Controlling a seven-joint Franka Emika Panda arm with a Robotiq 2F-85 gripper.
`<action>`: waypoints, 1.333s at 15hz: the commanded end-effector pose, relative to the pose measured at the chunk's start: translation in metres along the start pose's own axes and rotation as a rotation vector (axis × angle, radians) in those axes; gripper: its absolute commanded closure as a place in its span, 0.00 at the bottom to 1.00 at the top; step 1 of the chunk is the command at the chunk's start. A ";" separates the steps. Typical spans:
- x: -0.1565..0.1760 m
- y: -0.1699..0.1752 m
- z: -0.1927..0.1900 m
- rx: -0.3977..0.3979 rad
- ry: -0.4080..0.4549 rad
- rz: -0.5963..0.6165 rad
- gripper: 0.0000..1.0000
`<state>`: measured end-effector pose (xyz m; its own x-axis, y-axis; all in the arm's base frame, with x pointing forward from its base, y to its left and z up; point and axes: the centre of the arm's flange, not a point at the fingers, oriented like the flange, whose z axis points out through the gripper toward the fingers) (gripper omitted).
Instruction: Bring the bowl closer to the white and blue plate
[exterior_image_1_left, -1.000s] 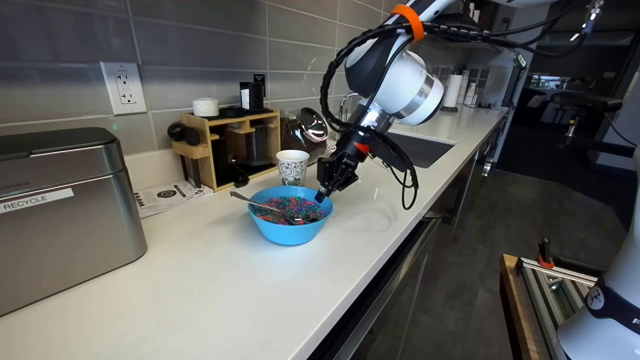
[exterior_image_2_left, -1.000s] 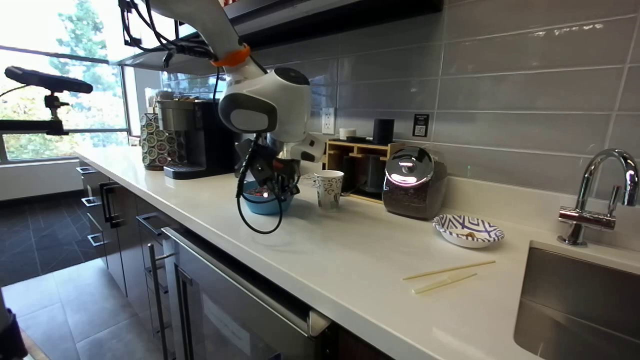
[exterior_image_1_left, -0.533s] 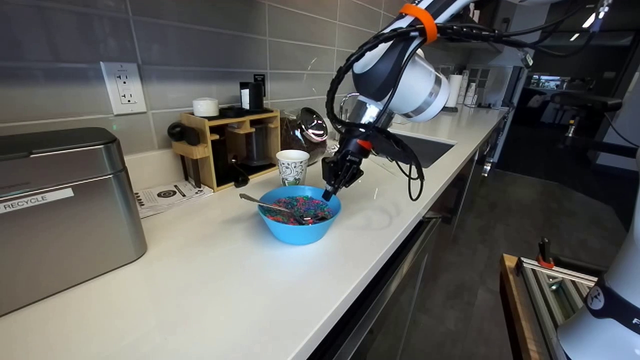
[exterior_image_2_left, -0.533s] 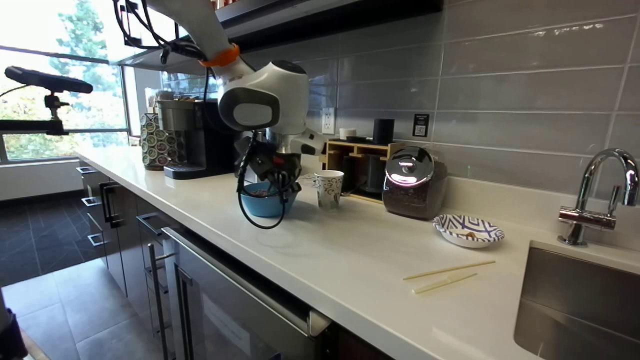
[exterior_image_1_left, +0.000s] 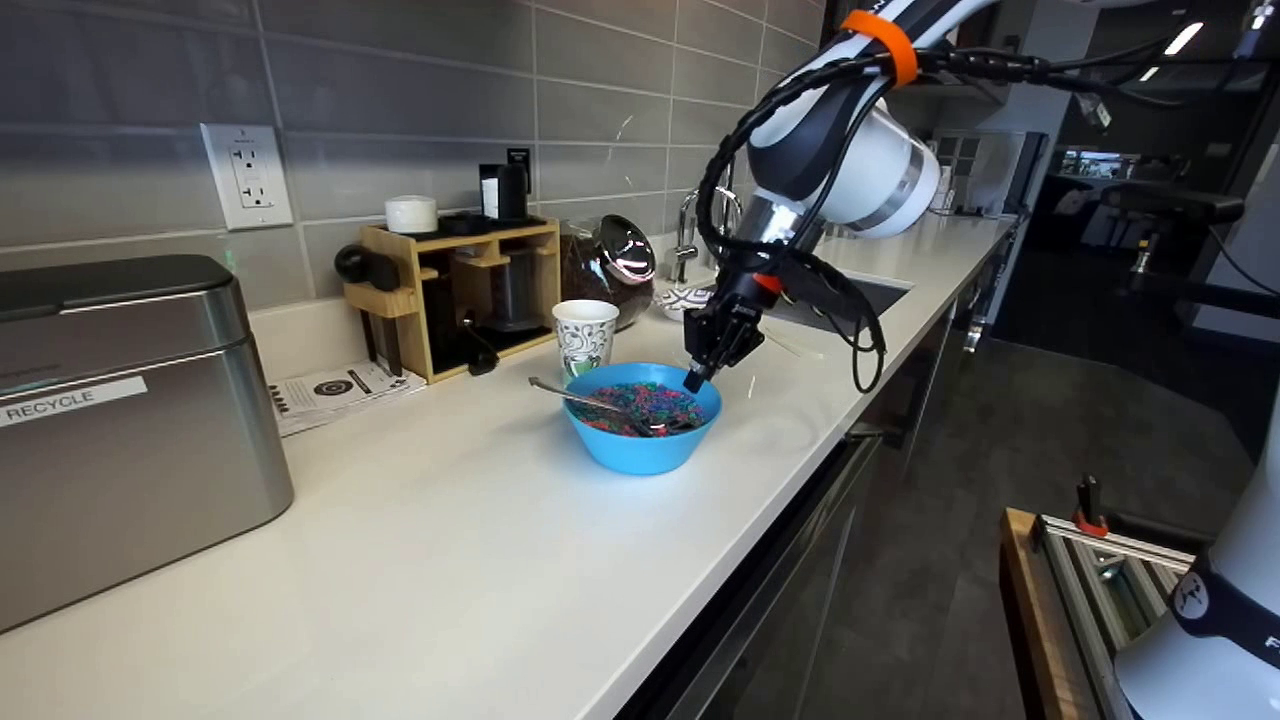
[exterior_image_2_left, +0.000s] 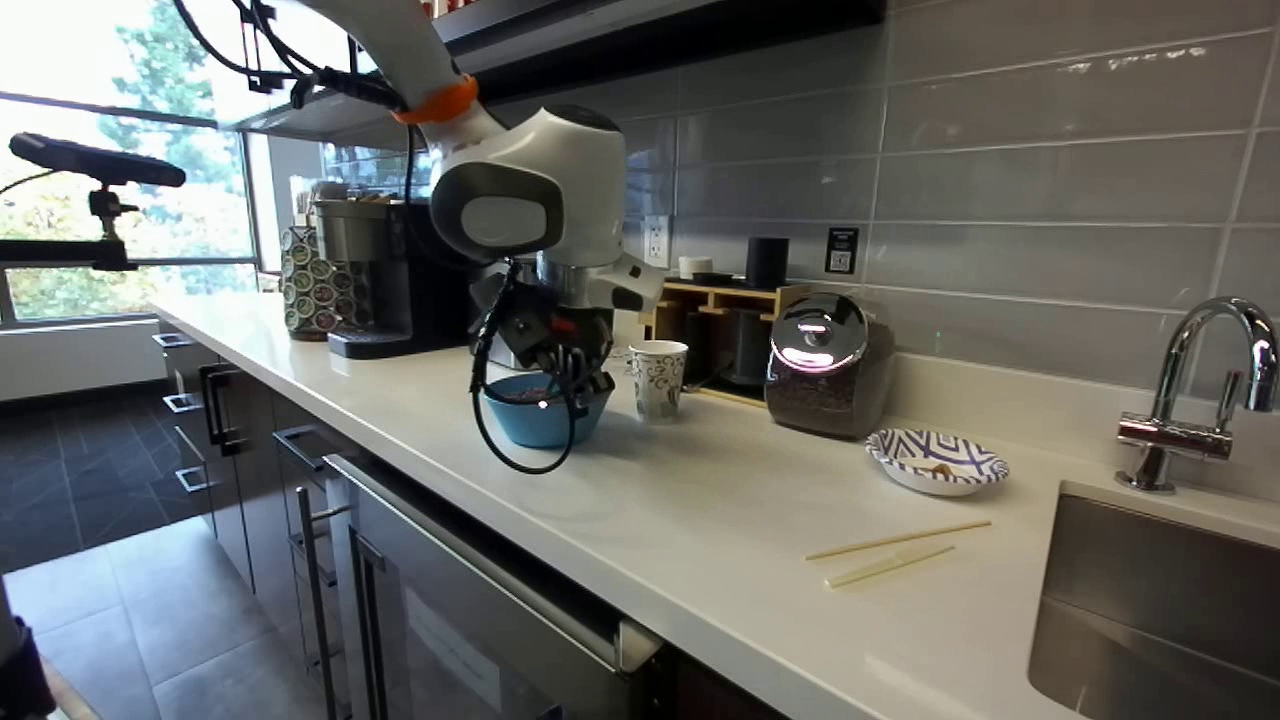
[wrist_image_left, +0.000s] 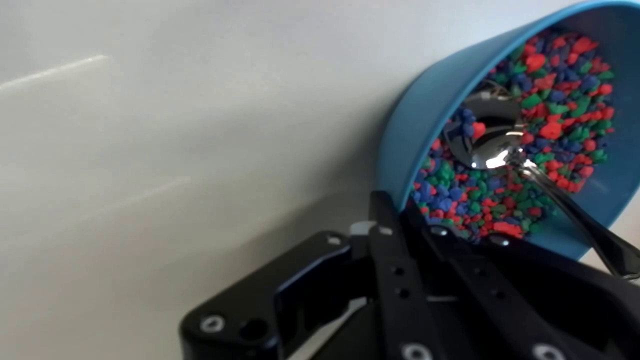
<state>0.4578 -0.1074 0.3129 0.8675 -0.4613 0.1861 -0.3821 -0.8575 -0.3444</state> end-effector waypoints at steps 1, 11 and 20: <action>-0.016 0.033 -0.026 -0.024 0.003 0.010 1.00; -0.025 0.125 -0.063 -0.085 0.052 0.165 1.00; -0.025 0.173 -0.075 -0.096 0.115 0.375 1.00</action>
<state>0.3547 -0.2503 0.3165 0.6943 -0.6969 0.1796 -0.6292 -0.7089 -0.3186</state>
